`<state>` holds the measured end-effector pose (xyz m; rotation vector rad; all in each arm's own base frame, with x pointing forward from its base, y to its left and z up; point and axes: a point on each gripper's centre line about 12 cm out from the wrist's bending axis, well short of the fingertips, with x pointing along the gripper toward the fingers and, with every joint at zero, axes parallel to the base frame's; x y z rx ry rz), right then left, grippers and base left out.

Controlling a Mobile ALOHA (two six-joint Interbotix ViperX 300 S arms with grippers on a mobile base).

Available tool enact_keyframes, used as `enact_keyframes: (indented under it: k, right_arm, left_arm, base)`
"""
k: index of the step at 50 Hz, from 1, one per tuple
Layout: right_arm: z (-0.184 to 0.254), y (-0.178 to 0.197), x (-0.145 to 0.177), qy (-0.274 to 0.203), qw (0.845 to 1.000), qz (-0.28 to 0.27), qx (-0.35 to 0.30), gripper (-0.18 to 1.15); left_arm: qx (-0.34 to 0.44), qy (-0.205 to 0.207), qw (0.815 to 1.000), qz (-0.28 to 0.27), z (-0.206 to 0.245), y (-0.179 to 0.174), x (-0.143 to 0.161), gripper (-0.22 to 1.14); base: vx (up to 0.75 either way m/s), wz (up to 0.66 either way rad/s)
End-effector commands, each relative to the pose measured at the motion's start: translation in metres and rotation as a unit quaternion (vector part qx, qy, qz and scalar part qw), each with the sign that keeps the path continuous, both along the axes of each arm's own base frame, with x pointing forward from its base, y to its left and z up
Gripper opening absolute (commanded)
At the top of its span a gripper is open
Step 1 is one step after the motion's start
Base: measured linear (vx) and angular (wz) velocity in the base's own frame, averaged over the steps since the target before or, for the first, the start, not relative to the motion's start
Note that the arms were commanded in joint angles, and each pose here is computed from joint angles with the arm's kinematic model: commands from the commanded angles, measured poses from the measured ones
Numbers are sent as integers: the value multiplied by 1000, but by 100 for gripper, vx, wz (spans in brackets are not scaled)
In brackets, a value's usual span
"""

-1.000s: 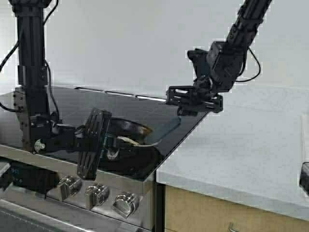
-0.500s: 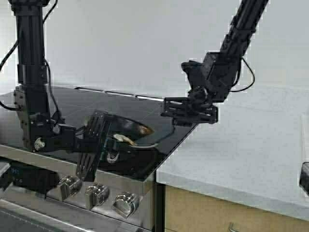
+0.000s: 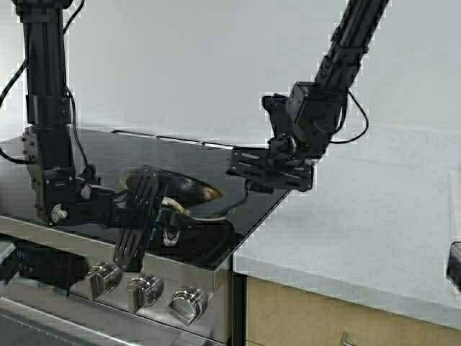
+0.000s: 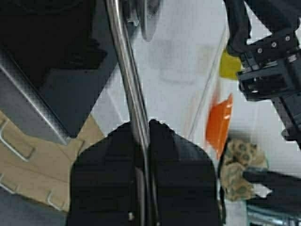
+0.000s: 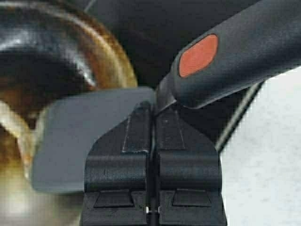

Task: Add oil to the pan and cook the shrimp and serve it

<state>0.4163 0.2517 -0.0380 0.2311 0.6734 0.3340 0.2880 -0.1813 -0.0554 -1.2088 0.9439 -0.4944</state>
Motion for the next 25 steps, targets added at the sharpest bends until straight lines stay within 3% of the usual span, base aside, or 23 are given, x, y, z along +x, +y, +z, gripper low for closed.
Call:
enact_keyframes:
  k: [1, 25]
  right_arm:
    - [15, 22, -4, -20, 999, 6, 27, 8]
    - [21, 36, 1, -35, 996, -18, 79, 8]
  left_arm:
    - [-5, -40, 999, -21, 19, -9, 9, 3]
    - [1, -32, 999, -32, 17, -10, 5, 3]
  base:
    - [0, 0]
    - [0, 0]
